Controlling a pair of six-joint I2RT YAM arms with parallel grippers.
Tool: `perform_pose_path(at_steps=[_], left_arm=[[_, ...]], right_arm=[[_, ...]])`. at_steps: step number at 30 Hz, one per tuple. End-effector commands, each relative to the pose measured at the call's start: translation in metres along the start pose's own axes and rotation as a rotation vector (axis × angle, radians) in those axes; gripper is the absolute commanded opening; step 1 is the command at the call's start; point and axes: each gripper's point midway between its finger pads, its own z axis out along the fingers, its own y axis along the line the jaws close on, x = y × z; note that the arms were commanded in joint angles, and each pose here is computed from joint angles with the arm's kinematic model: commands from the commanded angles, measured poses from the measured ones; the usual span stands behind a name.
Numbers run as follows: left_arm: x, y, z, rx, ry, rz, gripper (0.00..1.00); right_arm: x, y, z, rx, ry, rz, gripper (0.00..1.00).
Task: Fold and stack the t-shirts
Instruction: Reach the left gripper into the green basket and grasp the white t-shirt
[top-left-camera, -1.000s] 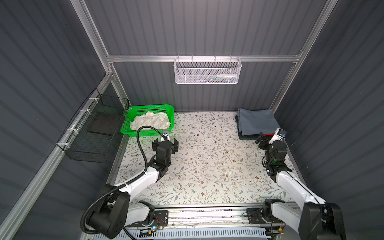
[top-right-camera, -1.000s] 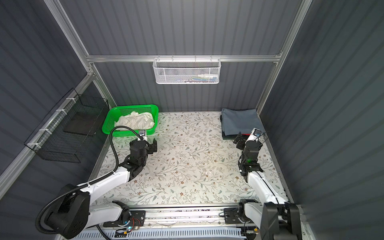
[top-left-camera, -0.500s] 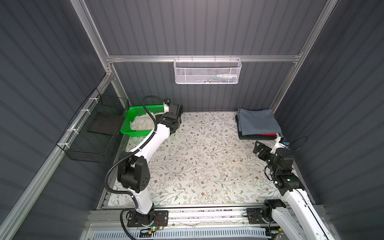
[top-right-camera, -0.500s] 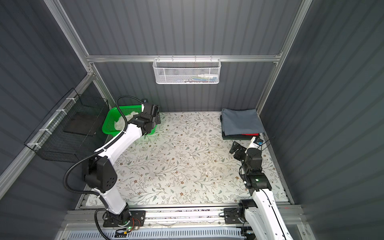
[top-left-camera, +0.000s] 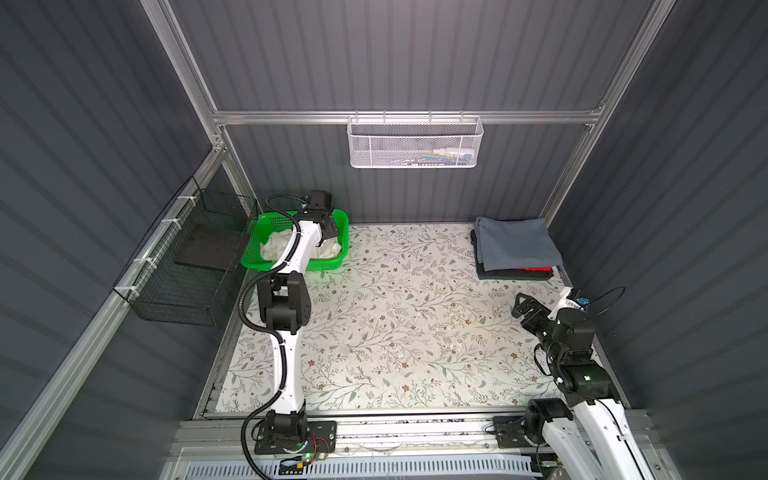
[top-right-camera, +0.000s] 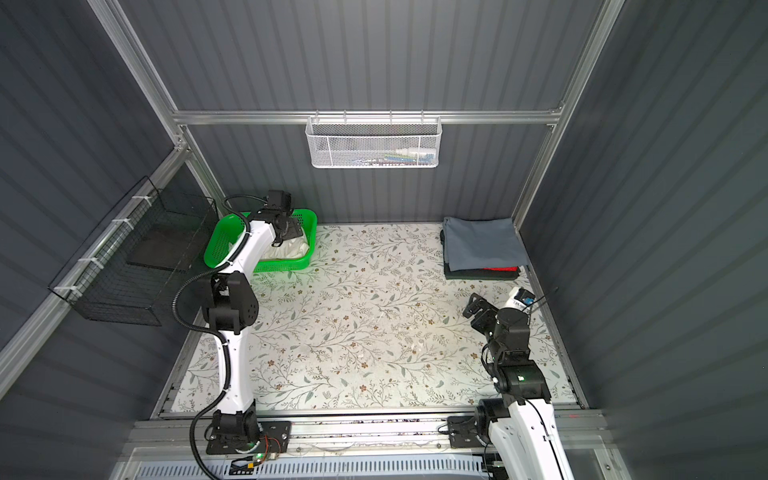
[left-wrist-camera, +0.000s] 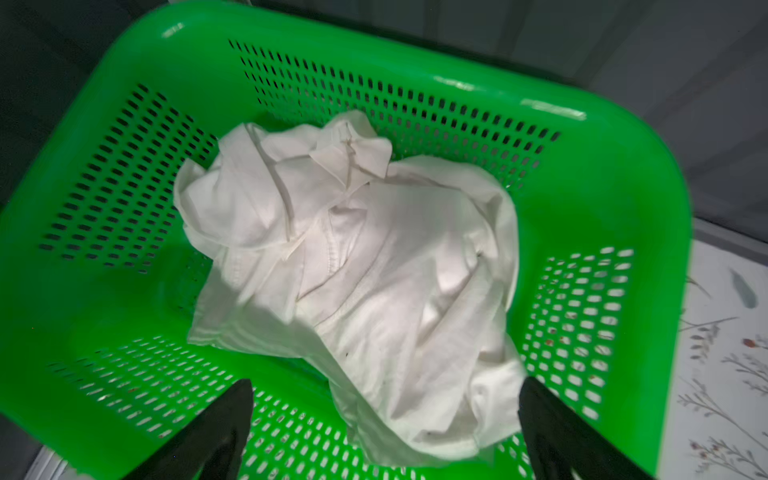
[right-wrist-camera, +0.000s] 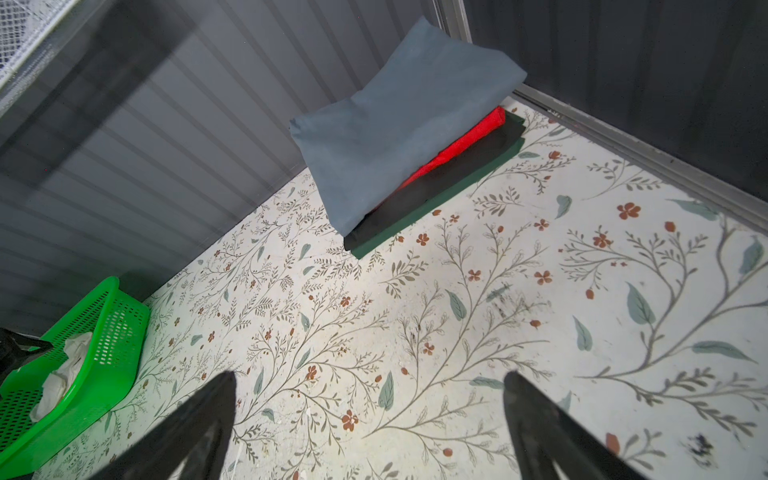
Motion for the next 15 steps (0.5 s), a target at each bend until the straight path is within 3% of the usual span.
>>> perform_pose_path(at_steps=[1,5,7,9,11,15], left_arm=[[0.030,-0.003,0.027,0.012,0.116,0.014,1.00],[0.046,-0.008,0.050,0.026,0.152,0.037,1.00],[0.052,-0.009,0.059,0.024,0.161,0.053,0.94],[0.056,-0.011,0.064,0.034,0.170,0.071,0.76],[0.055,-0.013,0.065,0.043,0.163,0.086,0.48],[0.032,-0.005,0.050,0.009,0.094,0.103,0.05]], right_arm=[[0.012,-0.005,0.002,0.027,0.062,0.020,0.99],[0.020,-0.012,0.006,0.078,0.110,0.026,0.99],[0.022,-0.013,0.007,0.086,0.125,0.024,0.99],[0.023,-0.011,0.008,0.078,0.141,-0.010,0.99],[0.022,-0.015,0.007,0.111,0.153,-0.027,0.99],[0.028,-0.012,0.009,0.101,0.194,-0.033,0.99]])
